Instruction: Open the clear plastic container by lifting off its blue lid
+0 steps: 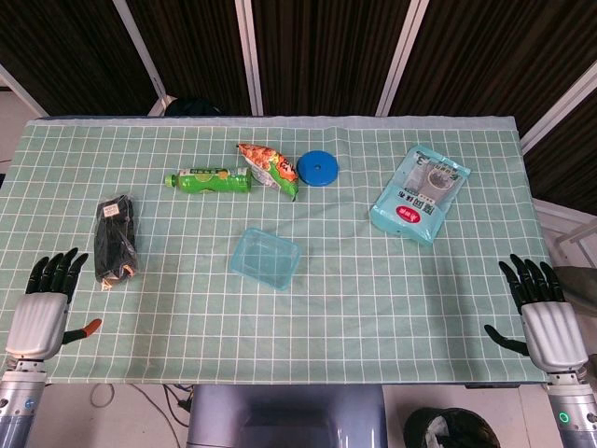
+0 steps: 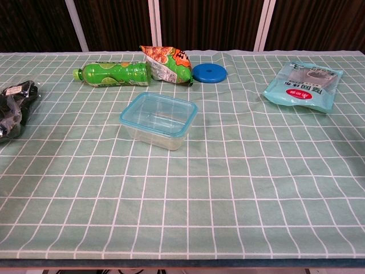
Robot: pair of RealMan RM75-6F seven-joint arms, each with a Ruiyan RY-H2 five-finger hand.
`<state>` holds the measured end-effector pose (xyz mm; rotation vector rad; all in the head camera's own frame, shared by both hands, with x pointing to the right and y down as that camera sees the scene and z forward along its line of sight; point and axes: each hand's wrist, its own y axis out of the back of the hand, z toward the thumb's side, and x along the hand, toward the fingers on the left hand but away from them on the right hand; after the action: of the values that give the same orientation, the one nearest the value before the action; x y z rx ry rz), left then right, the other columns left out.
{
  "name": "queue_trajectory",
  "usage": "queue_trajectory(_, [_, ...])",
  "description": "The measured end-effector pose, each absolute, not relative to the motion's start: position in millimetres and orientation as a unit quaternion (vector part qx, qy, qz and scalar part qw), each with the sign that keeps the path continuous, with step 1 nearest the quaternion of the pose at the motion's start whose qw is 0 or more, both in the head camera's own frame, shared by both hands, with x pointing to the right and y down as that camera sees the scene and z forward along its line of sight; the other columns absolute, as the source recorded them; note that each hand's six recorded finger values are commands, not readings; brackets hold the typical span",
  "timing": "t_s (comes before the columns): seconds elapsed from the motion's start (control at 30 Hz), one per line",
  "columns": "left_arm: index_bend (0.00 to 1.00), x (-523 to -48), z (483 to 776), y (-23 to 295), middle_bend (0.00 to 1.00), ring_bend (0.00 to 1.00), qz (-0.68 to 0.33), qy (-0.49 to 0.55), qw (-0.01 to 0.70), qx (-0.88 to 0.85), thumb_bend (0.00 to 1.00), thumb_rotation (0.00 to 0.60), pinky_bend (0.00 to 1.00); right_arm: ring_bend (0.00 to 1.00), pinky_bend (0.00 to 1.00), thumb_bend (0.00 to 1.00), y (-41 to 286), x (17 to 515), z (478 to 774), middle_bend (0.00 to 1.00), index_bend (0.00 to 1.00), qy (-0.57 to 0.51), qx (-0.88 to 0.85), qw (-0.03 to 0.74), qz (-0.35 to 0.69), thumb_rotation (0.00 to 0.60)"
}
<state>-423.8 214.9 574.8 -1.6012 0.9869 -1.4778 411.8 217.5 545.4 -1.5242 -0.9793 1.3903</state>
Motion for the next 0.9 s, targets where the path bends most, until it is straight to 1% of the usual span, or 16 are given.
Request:
queue_trajectory(0.27, [0.0, -415.8, 575.8, 205.8, 0.0, 0.0, -0.574, 0.382, 0.365, -0.626, 0.0, 0.6, 0.03, 0.0, 0.0, 0.28, 214.9, 411.0, 548.9, 0.0, 0.0, -0.394, -0.61, 0.409, 0.553, 0.6])
queue_trajectory(0.4, [0.0, -397.6, 576.8, 193.0, 0.0, 0.0, -0.567, 0.367, 0.371, -0.637, 0.0, 0.6, 0.03, 0.0, 0.0, 0.28, 213.9, 409.1, 550.7, 0.0, 0.0, -0.395, -0.613, 0.406, 0.551, 0.6])
queue_trajectory(0.67, [0.0, -334.5, 586.3, 153.2, 0.0, 0.0, -0.545, 0.311, 0.38, -0.68, 0.0, 0.6, 0.03, 0.0, 0.0, 0.28, 211.2, 410.1, 551.5, 0.0, 0.0, -0.404, -0.61, 0.399, 0.552, 0.6])
queue_trajectory(0.9, [0.0, -273.7, 608.1, 118.9, 0.0, 0.0, -0.542, 0.256, 0.372, -0.709, 0.0, 0.6, 0.03, 0.0, 0.0, 0.28, 207.6, 412.7, 554.0, 0.0, 0.0, -0.41, -0.609, 0.391, 0.555, 0.6])
